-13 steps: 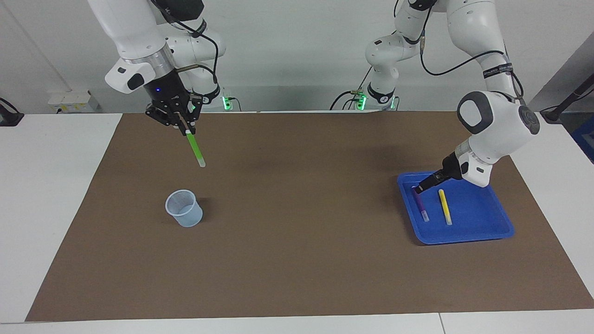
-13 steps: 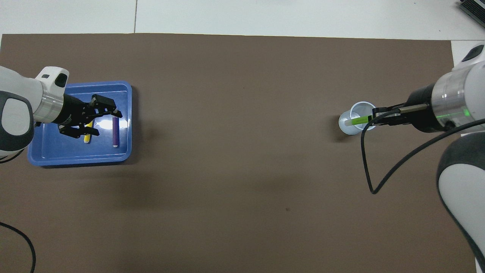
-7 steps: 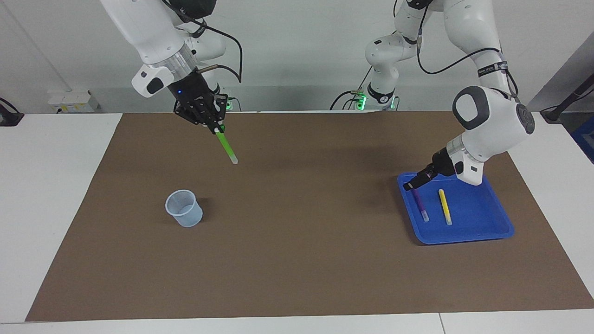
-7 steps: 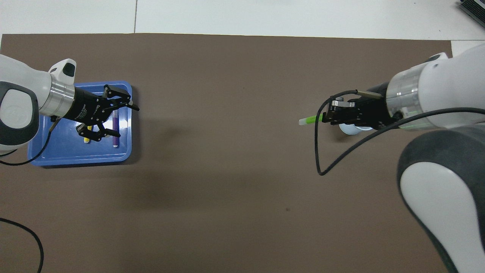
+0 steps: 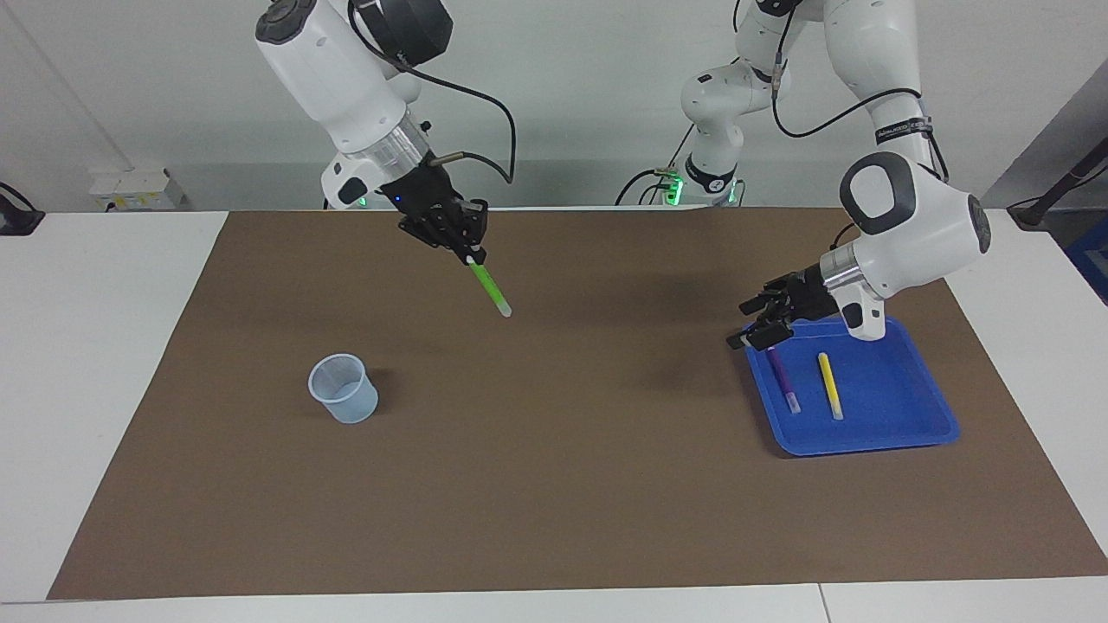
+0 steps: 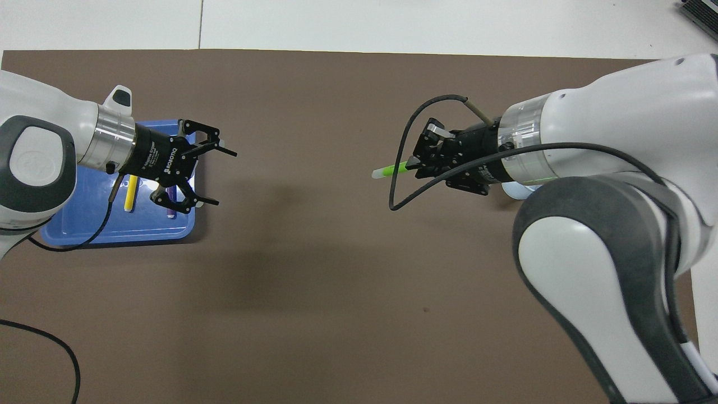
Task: Right arm passes pens to left for tray arrangement
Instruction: 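Carry the green pen toward the left gripper while it approaches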
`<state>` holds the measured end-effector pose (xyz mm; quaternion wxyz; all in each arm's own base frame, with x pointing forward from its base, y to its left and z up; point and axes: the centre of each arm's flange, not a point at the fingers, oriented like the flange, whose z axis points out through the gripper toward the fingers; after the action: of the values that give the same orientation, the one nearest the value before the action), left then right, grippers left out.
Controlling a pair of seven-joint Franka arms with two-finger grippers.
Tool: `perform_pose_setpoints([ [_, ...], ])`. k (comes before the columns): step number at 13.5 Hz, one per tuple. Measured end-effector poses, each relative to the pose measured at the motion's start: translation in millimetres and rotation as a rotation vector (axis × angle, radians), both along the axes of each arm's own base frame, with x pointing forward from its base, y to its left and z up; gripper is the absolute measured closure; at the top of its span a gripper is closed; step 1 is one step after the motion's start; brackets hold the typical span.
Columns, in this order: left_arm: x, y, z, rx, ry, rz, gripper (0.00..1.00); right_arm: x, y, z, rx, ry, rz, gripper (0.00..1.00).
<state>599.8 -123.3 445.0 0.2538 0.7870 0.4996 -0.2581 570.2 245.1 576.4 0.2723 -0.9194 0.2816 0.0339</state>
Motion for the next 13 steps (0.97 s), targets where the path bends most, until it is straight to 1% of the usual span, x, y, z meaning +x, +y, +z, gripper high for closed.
perform_pose_setpoints([
  [2,0,-8,4,-0.030,0.061,0.070,0.04,-6.4,39,-6,0.029,0.022,-0.069,0.82],
  [3,-1,-11,5,-0.041,0.083,0.094,0.07,-9.9,57,-9,0.057,0.035,-0.099,0.82],
  [4,-1,-14,6,-0.052,0.101,0.114,0.07,-12.5,72,-13,0.081,0.046,-0.124,0.82],
  [6,-1,-20,10,-0.080,0.131,0.148,0.04,-17.0,94,-20,0.099,0.055,-0.148,0.82],
  [7,-1,-24,12,-0.090,0.141,0.159,0.02,-20.5,105,-24,0.102,0.055,-0.147,0.82],
  [9,-1,-34,19,-0.098,0.154,0.172,0.02,-24.8,119,-30,0.103,0.062,-0.149,0.82],
  [13,-6,-54,32,-0.098,0.167,0.173,0.04,-22.2,118,-32,0.105,0.053,-0.158,0.82],
])
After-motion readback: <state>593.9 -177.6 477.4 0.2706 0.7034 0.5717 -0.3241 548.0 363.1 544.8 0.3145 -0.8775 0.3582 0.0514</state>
